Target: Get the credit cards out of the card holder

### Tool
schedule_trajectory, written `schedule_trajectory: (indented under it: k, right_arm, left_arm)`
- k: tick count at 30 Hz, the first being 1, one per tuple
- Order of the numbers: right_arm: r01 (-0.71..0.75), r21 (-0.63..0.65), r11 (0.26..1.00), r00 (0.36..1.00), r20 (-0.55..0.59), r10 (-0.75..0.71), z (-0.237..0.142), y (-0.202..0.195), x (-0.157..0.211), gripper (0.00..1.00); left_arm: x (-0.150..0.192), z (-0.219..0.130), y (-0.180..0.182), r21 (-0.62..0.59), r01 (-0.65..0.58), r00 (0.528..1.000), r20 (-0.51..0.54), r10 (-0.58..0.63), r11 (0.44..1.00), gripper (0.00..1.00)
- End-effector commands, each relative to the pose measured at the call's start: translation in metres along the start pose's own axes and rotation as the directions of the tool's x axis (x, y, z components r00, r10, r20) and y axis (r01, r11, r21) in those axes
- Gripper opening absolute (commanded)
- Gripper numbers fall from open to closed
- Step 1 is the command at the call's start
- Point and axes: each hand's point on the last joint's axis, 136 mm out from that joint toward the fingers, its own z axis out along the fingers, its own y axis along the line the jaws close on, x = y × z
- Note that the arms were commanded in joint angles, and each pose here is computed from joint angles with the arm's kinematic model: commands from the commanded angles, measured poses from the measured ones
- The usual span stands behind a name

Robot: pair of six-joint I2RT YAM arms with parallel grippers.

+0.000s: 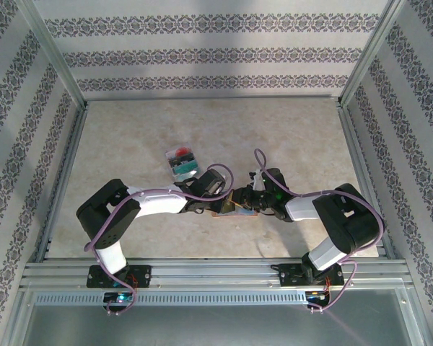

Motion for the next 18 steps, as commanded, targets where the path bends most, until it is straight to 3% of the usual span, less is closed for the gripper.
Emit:
schedule_trajectory:
  k: [1, 18]
  right_arm:
    - [0.036, -0.052, 0.998, 0.999, 0.010, -0.035, -0.003, 0.013, -0.003, 0.15]
    - [0.021, -0.043, 0.999, 0.999, 0.043, -0.019, -0.018, 0.006, -0.007, 0.12]
  left_arm:
    - [0.014, 0.002, 0.004, -0.015, -0.010, 0.999, -0.037, 0.009, 1.000, 0.08]
    - [0.015, -0.002, 0.012, -0.031, -0.005, 1.000, -0.031, 0.004, 1.000, 0.09]
